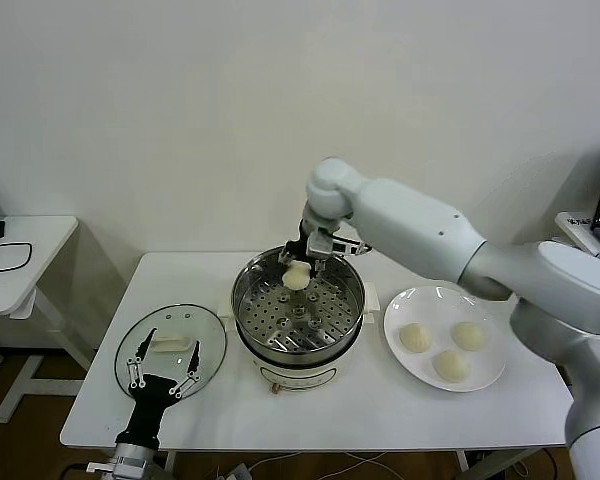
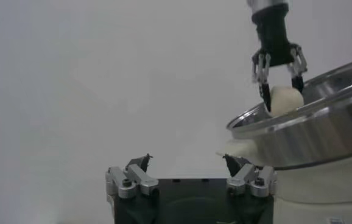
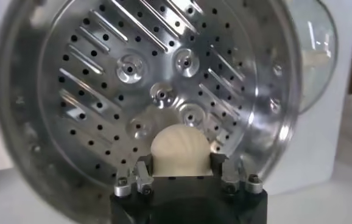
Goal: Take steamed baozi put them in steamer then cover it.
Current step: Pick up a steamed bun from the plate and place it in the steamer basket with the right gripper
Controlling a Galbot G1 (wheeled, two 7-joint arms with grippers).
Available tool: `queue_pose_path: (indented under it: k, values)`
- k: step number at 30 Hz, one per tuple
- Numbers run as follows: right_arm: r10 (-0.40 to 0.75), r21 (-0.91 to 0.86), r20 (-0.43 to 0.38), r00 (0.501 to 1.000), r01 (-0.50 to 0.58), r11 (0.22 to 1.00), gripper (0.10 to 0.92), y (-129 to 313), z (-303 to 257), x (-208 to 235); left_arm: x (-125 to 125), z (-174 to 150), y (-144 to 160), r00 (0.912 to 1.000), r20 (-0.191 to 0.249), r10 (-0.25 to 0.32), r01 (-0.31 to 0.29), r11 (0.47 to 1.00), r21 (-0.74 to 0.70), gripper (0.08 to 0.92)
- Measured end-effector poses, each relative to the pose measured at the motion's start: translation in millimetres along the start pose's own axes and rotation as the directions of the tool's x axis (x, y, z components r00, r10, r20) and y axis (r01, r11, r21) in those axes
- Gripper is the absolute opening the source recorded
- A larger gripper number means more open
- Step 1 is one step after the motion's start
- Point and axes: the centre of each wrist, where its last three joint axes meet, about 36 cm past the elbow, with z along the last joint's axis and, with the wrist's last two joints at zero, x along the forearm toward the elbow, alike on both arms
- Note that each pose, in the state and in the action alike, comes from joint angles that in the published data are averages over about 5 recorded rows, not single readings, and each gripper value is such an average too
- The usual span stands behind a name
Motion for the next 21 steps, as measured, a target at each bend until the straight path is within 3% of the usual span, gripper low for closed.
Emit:
queue_pose_path:
  k: [5, 12, 21]
  values:
    - [-0.015, 0.013, -0.001, 1.000, 0.015, 1.000, 0.684, -5.8, -2.2, -12.2, 0.1, 0.2, 0.6, 1.0000, 0.001, -0.004, 0.004, 1.000, 0.000, 0.823]
    - [-0.032, 0.010, -0.007, 0.999, 0.032, 0.999, 0.814, -7.1, -4.0, -15.2, 0.2, 0.6, 2.2, 0.9999, 0.001, -0.010, 0.010, 1.000, 0.000, 0.823]
    - [-0.038, -0.089, -0.010, 0.999, 0.037, 0.995, 0.823, 11.6, -0.1, 24.8, -0.9, -1.6, 2.4, 0.9999, 0.004, -0.013, 0.013, 1.000, 0.002, 0.823]
